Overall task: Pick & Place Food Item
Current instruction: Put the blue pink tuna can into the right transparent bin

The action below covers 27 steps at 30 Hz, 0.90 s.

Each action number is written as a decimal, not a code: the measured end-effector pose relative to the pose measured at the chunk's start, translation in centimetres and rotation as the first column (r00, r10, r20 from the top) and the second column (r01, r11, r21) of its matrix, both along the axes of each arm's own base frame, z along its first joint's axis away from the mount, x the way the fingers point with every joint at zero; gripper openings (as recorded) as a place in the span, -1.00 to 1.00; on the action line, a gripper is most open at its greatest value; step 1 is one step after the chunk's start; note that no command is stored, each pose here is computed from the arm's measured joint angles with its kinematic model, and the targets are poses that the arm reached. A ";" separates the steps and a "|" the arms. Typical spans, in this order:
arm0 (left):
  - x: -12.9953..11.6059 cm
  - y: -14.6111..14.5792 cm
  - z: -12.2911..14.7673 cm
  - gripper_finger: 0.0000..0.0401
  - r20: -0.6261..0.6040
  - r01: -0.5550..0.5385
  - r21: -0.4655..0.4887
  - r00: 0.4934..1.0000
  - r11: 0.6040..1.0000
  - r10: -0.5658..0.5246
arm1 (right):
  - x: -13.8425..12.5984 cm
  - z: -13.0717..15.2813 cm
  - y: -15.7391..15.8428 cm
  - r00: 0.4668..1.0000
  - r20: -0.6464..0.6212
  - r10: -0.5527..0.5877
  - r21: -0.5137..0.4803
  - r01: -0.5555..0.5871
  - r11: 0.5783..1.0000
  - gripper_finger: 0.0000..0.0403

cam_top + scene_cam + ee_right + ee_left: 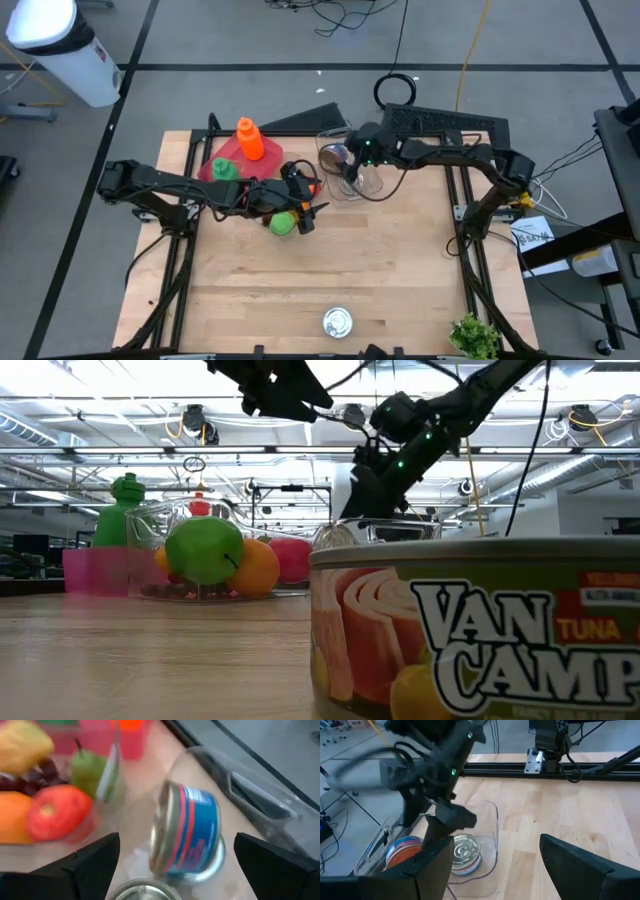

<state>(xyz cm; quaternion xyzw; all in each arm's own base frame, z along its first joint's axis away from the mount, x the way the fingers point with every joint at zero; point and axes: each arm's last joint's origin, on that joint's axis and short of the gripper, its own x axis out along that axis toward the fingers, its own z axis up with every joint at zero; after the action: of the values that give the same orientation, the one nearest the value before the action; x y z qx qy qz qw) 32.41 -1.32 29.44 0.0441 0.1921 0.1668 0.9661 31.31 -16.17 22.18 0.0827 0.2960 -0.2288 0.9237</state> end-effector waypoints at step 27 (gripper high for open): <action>0.0 0.0 0.0 0.50 0.002 -0.008 -0.019 1.000 1.000 0.008 | -0.5 -1.6 -2.9 0.988 -0.117 0.100 -0.178 -0.120 0.977 0.29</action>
<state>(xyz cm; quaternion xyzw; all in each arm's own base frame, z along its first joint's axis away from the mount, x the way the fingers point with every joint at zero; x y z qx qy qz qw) 32.39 -1.32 29.39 0.0341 0.1930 0.1688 0.9660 30.81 -19.08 20.55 -0.0322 0.3268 -0.2078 0.9214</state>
